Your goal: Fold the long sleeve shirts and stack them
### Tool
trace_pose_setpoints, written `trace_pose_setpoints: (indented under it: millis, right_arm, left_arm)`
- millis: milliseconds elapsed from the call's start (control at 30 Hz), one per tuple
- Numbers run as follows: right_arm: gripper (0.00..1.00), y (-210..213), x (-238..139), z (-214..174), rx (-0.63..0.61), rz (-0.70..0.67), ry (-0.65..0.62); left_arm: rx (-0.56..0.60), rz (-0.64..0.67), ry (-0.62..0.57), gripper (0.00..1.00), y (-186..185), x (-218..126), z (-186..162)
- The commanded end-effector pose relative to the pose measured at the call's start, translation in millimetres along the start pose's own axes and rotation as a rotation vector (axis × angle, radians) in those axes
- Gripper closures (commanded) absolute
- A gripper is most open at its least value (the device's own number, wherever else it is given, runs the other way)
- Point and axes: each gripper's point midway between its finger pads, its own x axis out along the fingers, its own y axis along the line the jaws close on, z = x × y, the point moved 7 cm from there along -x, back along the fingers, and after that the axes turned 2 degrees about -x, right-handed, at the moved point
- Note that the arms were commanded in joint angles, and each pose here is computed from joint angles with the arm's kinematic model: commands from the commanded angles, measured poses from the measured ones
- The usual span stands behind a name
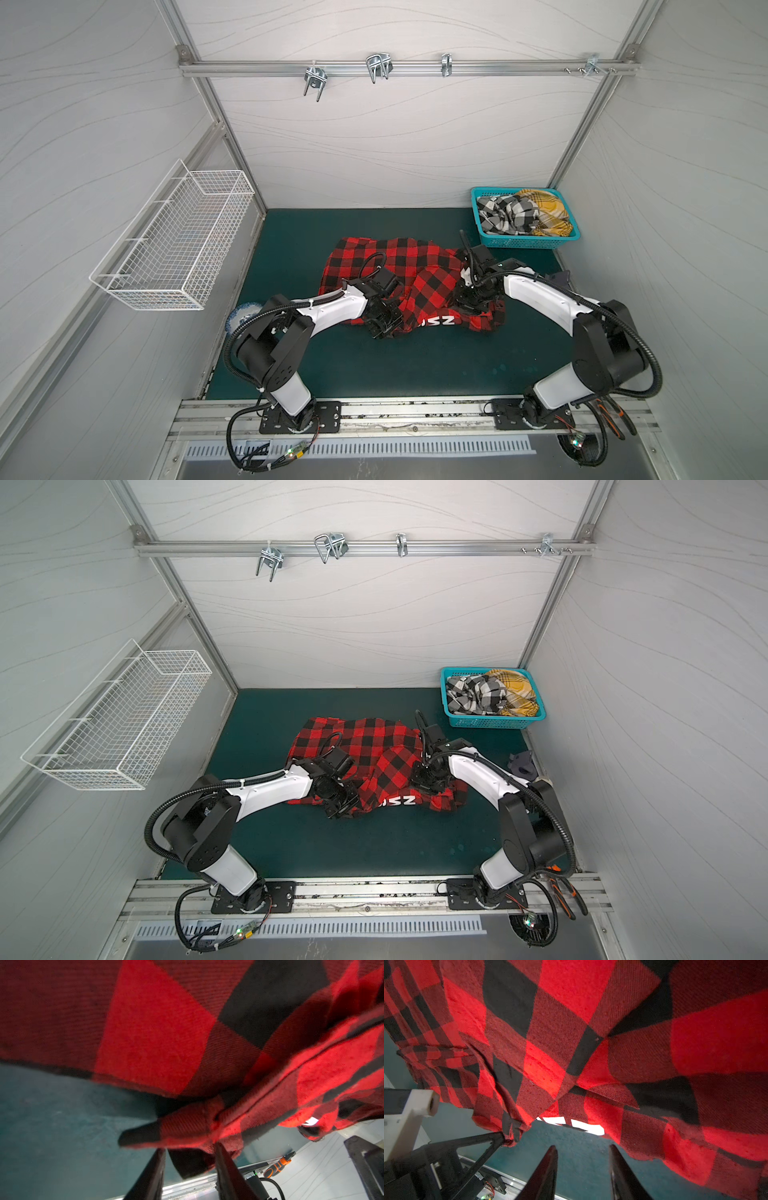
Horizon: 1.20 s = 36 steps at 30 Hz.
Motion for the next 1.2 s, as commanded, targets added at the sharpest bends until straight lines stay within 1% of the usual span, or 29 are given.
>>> trace_pose_setpoints:
  millis: [0,67,167,233,300,367,467,500,533,567,633,733,833,967,1100,1167]
  right_arm:
    - [0.58,-2,-3,0,0.000,0.000,-0.006]
    - [0.58,-2,-3,-1,0.001,0.000,-0.005]
    - [0.58,-3,-5,-2,0.001,-0.003,-0.008]
    - [0.58,-3,-6,-2,0.000,-0.007,-0.012]
    - [0.58,-3,-6,-2,0.000,-0.011,-0.012]
    - [0.58,-4,-7,-1,0.007,-0.010,-0.013]
    - [0.56,-4,-15,1,0.012,0.021,-0.025]
    - [0.50,-3,-19,2,0.014,0.037,-0.032]
    - [0.40,-2,-23,2,0.019,0.055,-0.042]
    - [0.32,-1,-26,3,0.023,0.063,-0.053]
    - [0.19,5,-30,5,0.031,0.106,-0.071]
    - [0.10,12,-25,11,0.083,0.224,-0.044]
    - [0.07,11,-16,23,0.142,0.284,-0.031]
    - [0.07,-1,2,36,0.260,0.333,-0.007]
    - [0.07,-22,14,44,0.351,0.306,-0.016]
    - [0.12,-33,17,46,0.381,0.284,-0.017]
  left_arm:
    - [-0.004,-0.011,-0.016,0.71,-11,2,4]
    - [0.006,-0.017,-0.011,0.82,-15,2,5]
    - [0.015,-0.002,-0.010,0.91,-18,1,6]
    - [0.027,0.003,-0.012,1.00,-19,-1,5]
    - [0.038,0.016,-0.015,1.00,-18,-5,4]
    - [0.081,0.030,-0.040,1.00,-20,-19,3]
    - [0.205,0.056,-0.143,1.00,-26,-63,5]
    - [0.242,0.048,-0.176,1.00,-28,-81,7]
    - [0.281,0.037,-0.200,1.00,-29,-98,10]
    - [0.314,0.015,-0.218,1.00,-29,-113,11]
    - [0.368,-0.029,-0.277,1.00,-29,-148,17]
    - [0.429,-0.053,-0.383,1.00,-24,-188,25]
    - [0.440,-0.084,-0.413,1.00,-16,-209,34]
    - [0.414,-0.133,-0.410,1.00,-8,-221,42]
    - [0.397,-0.184,-0.410,1.00,-3,-221,45]
    - [0.395,-0.183,-0.413,1.00,1,-216,48]
